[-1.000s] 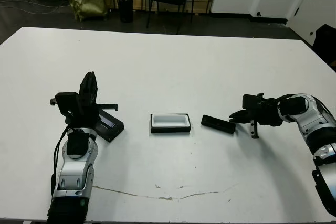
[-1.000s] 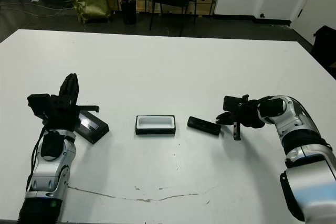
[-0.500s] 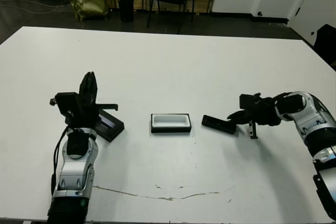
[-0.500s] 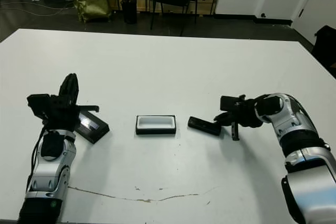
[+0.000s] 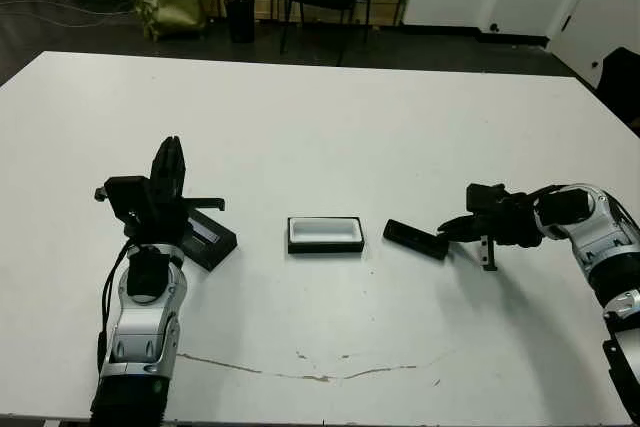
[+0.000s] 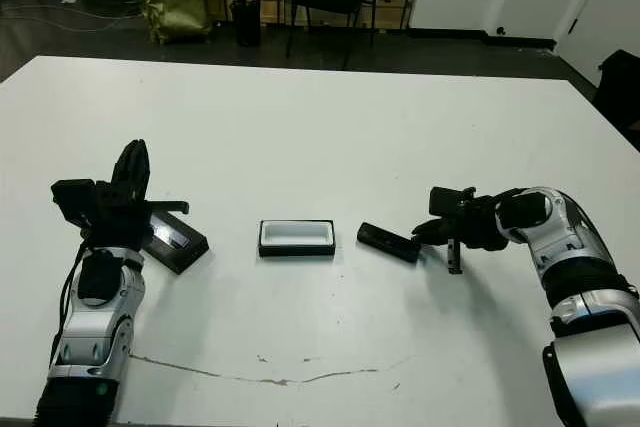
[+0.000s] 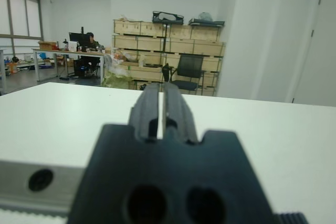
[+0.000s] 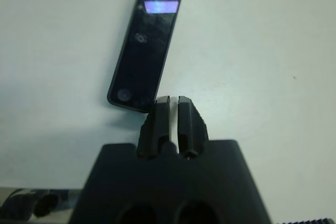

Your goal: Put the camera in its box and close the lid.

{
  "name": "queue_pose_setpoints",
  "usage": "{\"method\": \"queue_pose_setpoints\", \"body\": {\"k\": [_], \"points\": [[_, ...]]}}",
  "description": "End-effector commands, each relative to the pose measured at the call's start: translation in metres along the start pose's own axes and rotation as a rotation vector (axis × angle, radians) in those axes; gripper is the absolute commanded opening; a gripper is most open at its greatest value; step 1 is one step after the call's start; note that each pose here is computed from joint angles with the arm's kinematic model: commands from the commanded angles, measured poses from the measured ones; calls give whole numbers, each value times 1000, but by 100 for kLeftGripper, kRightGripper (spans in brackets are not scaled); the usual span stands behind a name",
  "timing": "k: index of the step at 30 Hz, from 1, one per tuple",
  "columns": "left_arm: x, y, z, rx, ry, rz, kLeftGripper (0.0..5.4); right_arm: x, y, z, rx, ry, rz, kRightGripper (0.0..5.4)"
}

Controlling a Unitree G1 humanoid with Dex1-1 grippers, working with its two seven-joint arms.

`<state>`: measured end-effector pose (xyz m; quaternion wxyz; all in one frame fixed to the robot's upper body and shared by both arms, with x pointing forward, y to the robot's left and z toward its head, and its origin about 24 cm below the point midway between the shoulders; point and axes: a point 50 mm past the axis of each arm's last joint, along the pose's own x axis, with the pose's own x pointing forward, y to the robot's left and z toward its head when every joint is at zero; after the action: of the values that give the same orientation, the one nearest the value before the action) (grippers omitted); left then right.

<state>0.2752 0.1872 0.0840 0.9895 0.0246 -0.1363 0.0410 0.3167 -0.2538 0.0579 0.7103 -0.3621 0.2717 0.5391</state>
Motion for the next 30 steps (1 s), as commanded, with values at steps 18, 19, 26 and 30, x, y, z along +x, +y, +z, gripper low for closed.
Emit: {"method": "queue_pose_setpoints", "body": {"k": [18,19,26,30], "points": [[-2,1,-5,5,21,-5,5,-45,-32,-20,216,-174,-945,0],[-2,1,-6,5,21,-5,5,-55,-37,-6,193,-237,-961,0],[-2,0,-5,3,32,-4,5,-70,-20,15,383,-507,-889,0],[-2,-1,-5,-1,36,-4,5,-69,-6,31,421,-588,-705,0]]}}
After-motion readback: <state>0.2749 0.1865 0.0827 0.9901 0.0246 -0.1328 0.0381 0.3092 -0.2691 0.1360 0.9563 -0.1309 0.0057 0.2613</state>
